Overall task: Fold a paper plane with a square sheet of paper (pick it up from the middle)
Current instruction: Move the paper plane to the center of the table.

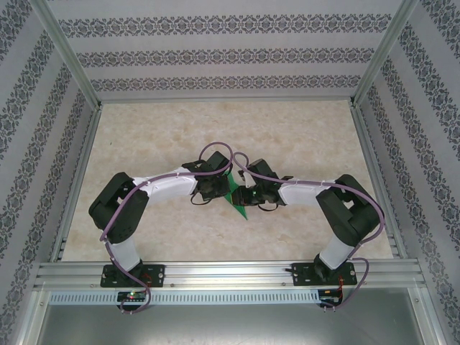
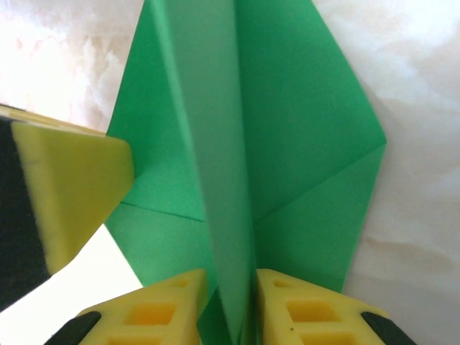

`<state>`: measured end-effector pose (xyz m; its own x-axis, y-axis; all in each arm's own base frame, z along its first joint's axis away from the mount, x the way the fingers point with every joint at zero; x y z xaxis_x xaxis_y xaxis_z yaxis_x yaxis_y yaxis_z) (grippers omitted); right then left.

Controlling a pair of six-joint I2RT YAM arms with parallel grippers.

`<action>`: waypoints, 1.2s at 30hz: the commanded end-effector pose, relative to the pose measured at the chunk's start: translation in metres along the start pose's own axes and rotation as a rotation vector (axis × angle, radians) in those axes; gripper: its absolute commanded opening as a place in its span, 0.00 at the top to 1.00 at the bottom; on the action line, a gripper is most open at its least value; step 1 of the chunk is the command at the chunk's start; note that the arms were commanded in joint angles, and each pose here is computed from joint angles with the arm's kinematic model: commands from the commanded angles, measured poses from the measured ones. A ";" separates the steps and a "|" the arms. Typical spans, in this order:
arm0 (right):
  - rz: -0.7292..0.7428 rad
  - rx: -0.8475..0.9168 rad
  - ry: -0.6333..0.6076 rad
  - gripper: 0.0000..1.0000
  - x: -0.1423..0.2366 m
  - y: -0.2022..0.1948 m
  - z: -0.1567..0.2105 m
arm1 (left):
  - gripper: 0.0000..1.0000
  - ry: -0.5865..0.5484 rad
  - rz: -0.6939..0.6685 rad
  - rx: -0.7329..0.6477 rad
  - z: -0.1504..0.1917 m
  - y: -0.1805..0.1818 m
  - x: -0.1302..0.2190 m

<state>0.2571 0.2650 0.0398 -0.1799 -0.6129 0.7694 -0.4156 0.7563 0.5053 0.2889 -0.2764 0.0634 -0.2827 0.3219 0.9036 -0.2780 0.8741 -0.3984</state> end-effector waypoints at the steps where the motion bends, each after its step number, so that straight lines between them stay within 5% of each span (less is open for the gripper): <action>1: 0.033 0.035 0.005 0.77 -0.005 0.000 -0.003 | 0.93 -0.019 0.040 -0.015 -0.008 -0.009 0.008; 16: 0.112 0.059 0.007 0.96 0.002 0.002 -0.007 | 0.92 -0.026 0.089 -0.024 -0.008 -0.016 0.017; 28: 0.389 0.055 -0.052 1.00 0.052 -0.012 -0.040 | 0.60 -0.162 0.251 -0.030 -0.022 -0.035 0.069; 36: 0.601 -0.035 -0.073 1.00 0.066 -0.033 -0.064 | 0.60 -0.264 0.213 0.027 -0.034 -0.006 0.091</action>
<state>0.3074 0.2279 0.1007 -0.4213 -0.2202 0.8798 -0.2784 0.9547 0.1056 0.2917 -0.2595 0.1536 -0.5175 0.4358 0.7363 -0.1704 0.7908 -0.5878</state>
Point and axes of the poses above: each hand's point on the last joint's axis, 136 mm out from that joint toward the fingers, its own x axis back along the fingers, its own y axis along the line the jaws close on, z = x × y, the point moved 2 cm from there along x, back along the fingers, and after that the axes turned 6 degrees about x, right-handed, at the moved point
